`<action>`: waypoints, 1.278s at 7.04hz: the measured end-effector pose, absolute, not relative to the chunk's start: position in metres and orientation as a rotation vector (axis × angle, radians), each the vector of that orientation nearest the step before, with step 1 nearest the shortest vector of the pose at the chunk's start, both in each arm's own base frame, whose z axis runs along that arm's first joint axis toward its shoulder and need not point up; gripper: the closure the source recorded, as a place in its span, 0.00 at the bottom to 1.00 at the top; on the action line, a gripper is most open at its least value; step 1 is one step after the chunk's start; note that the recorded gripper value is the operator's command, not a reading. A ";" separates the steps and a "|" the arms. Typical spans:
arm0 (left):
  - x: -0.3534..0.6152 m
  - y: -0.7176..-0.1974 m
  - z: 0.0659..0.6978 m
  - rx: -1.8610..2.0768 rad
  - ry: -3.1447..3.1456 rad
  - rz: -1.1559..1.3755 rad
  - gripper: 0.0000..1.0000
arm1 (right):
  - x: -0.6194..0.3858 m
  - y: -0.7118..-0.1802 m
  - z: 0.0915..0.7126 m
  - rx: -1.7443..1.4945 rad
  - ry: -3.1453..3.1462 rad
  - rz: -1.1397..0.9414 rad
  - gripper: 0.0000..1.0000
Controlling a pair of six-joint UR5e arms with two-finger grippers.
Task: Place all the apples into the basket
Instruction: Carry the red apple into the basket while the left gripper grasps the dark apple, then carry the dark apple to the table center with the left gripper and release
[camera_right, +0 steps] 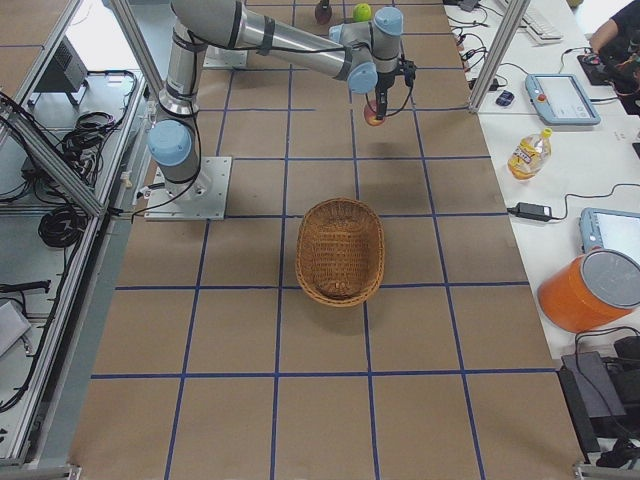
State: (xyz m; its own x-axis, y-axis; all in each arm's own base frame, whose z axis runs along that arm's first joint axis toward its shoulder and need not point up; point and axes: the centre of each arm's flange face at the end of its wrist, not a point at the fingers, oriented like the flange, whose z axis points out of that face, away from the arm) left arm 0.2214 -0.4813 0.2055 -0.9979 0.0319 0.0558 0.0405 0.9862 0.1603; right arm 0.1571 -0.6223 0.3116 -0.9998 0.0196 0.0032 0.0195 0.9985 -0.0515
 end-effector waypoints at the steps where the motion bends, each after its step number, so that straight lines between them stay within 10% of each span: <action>1: 0.224 -0.478 0.196 -0.043 -3.081 -0.242 0.16 | 0.083 -0.621 0.329 0.041 -3.120 0.039 0.76; 3: 0.225 -0.476 0.192 -0.038 -3.086 -0.212 0.65 | -0.052 -0.598 0.341 0.214 -3.085 -0.002 0.76; 4: 0.222 -0.477 0.198 -0.034 -3.077 -0.187 0.71 | -0.119 -0.578 0.336 0.276 -3.077 -0.021 0.74; 5: 0.217 -0.480 0.210 -0.032 -3.066 -0.174 0.71 | -0.179 -0.555 0.325 0.309 -3.089 -0.036 0.50; 7: 0.177 -0.502 0.248 -0.035 -3.021 -0.156 0.71 | -0.274 -0.521 0.303 0.360 -3.135 0.069 0.48; 9: 0.059 -0.546 0.276 -0.011 -3.000 -0.107 0.71 | -0.330 -0.504 0.283 0.419 -3.133 0.171 0.00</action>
State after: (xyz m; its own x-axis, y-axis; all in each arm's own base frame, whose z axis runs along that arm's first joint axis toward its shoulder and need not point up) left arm 0.0594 -0.5457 0.2765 -0.9903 0.0022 0.1393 0.0122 0.9974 0.0704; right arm -0.3301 -0.5041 0.2829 -0.9646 -0.2634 -0.0098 -0.2607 0.9591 -0.1104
